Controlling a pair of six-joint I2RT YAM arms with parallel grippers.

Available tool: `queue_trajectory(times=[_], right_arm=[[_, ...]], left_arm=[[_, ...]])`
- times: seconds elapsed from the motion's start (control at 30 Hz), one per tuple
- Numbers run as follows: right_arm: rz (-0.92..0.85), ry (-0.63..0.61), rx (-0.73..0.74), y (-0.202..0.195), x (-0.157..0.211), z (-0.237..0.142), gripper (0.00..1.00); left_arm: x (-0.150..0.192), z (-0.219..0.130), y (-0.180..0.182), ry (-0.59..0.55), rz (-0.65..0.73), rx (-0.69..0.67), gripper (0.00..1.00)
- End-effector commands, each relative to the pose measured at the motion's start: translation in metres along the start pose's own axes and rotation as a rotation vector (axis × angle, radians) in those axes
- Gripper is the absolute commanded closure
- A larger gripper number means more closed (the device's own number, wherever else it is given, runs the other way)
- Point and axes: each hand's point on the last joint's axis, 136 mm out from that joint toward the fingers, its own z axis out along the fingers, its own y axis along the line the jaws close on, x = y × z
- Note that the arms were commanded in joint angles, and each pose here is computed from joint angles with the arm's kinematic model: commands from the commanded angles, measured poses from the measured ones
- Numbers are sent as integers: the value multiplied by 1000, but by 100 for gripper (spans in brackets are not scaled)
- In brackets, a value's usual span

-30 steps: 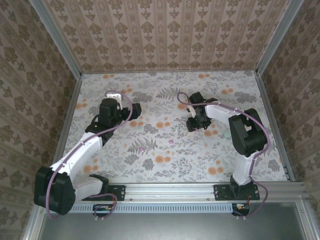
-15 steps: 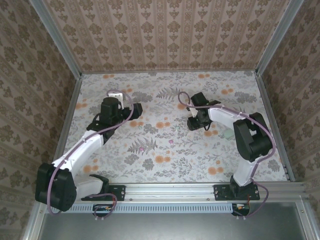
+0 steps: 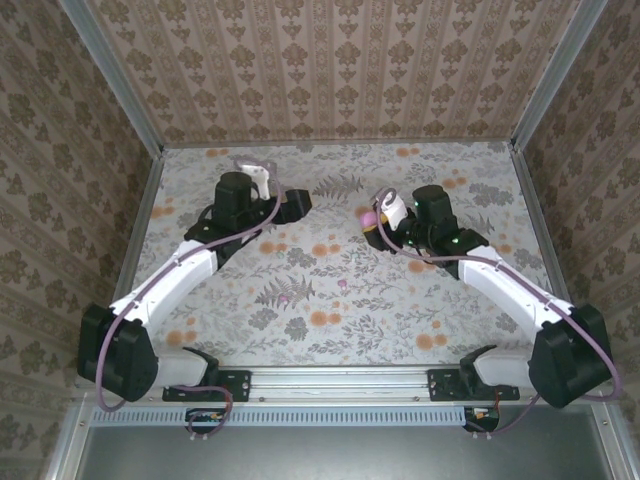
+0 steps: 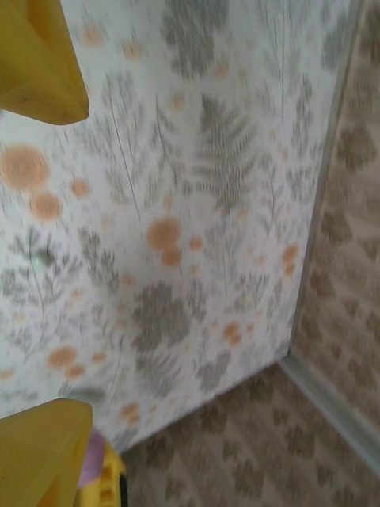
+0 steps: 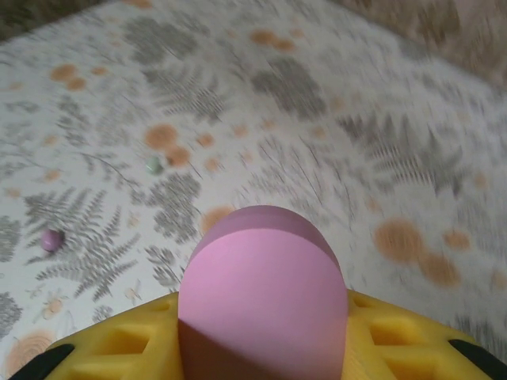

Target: Insert the wireless bluetooth earbuds into the charging case

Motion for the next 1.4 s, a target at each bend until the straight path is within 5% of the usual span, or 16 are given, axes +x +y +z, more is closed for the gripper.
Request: queue_trajectory(times=[0.0, 0.23, 1.03, 1.37], right_arm=[[-167, -109, -86, 23, -32, -7, 63], [-231, -163, -71, 31, -52, -13, 64], [-243, -246, -26, 28, -69, -20, 64], [-241, -289, -24, 27, -80, -21, 63]], left_arm=[[-4, 5, -51, 35, 11, 155, 8], [14, 16, -99, 131, 46, 255, 10], [37, 27, -114, 224, 24, 335, 21], [37, 31, -119, 244, 3, 358, 50]])
